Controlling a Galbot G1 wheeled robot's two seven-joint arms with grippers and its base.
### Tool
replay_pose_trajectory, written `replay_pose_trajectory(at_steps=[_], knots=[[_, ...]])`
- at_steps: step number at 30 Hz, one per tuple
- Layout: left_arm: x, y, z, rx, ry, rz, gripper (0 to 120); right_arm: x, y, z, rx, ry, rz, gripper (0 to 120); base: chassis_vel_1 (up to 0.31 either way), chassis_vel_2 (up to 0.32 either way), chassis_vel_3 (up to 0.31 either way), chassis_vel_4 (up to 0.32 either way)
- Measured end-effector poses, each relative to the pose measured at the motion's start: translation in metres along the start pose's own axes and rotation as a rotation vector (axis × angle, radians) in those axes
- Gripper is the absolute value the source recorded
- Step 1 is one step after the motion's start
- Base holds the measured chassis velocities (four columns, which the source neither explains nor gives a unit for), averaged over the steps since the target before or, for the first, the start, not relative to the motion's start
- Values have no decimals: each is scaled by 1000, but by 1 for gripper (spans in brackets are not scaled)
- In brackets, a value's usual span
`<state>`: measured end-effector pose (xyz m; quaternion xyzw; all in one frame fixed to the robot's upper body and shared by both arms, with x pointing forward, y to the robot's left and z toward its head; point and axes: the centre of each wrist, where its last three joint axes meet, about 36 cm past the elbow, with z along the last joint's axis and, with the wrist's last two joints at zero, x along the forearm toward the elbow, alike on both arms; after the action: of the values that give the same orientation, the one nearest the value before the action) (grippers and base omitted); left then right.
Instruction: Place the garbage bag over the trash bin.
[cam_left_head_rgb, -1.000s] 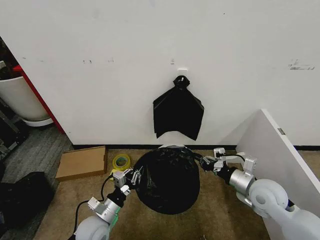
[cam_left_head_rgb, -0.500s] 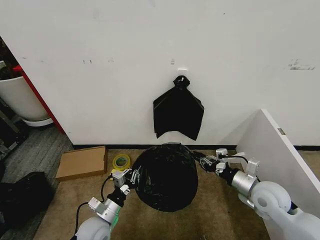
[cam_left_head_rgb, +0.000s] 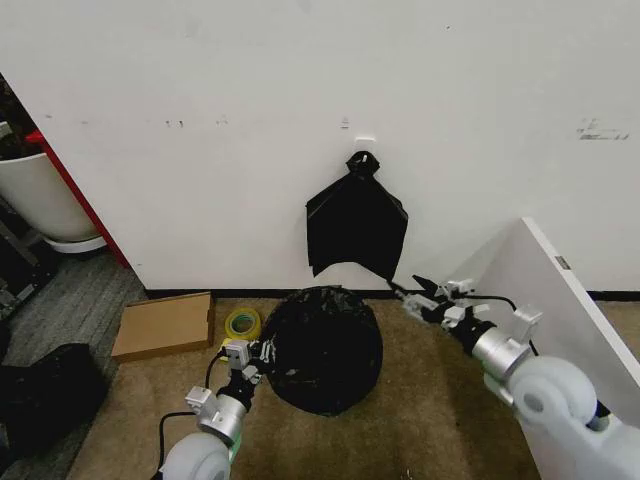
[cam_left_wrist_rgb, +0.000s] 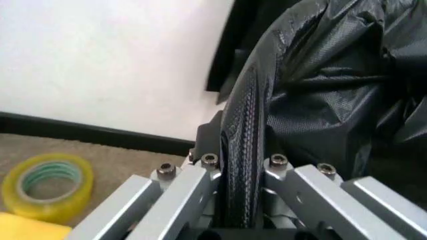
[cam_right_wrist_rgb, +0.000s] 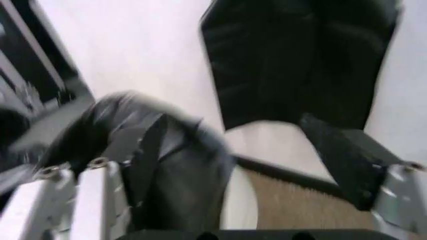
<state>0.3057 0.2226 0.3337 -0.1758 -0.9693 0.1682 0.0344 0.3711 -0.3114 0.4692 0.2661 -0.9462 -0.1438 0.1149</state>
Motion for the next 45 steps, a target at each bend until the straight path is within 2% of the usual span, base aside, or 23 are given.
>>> replay_pose_trajectory(at_steps=[1, 3, 5, 6, 7, 9, 12, 13, 17, 19, 21, 30, 39, 45], knots=[[-1, -2, 0, 6, 12, -19, 3, 1, 6, -1, 29, -3, 4, 69, 0, 0, 0, 0], [-2, -4, 0, 10, 22, -38, 3, 2, 15, -1, 71, -4, 9, 61, 0, 0, 0, 0], [-5, -7, 0, 12, 33, -70, 3, 5, 38, -1, 149, 5, 28, 52, 0, 0, 0, 0], [-5, -7, 0, 12, 33, -70, 3, 5, 38, -1, 149, 5, 28, 52, 0, 0, 0, 0], [-8, -11, -2, 16, 38, -95, 3, 6, 54, 1, 185, 23, 45, 49, 0, 0, 0, 0], [-12, -15, -3, 20, 40, -115, 3, 8, 69, 2, 204, 46, 60, 45, 0, 0, 0, 0], [-22, -29, -5, 24, 26, -143, 3, 13, 97, 6, 214, 127, 55, 28, 0, 0, 0, 0], [-22, -29, -5, 24, 26, -143, 3, 13, 97, 6, 214, 127, 55, 28, 0, 0, 0, 0], [-27, -42, -5, 3, 16, -131, 3, 9, 130, 21, 219, 217, 81, 10, 0, 0, 0, 0], [-26, -46, -6, -8, 20, -118, 3, 5, 137, 25, 233, 243, 97, 3, 0, 0, 0, 0], [-26, -48, -6, -10, 23, -114, 3, 3, 139, 27, 235, 253, 102, 0, 0, 0, 0, 0], [-26, -68, 2, -58, 57, -56, 3, -23, 152, 55, 336, 378, 131, 0, 0, 0, 0, 0], [-19, -70, 8, -109, 42, -10, 3, -68, 144, 100, 642, 480, 181, 0, 0, 0, 0, 0], [-13, -71, 11, -176, 7, 31, 3, -94, 146, 116, 720, 488, 187, 0, 0, 0, 0, 0]])
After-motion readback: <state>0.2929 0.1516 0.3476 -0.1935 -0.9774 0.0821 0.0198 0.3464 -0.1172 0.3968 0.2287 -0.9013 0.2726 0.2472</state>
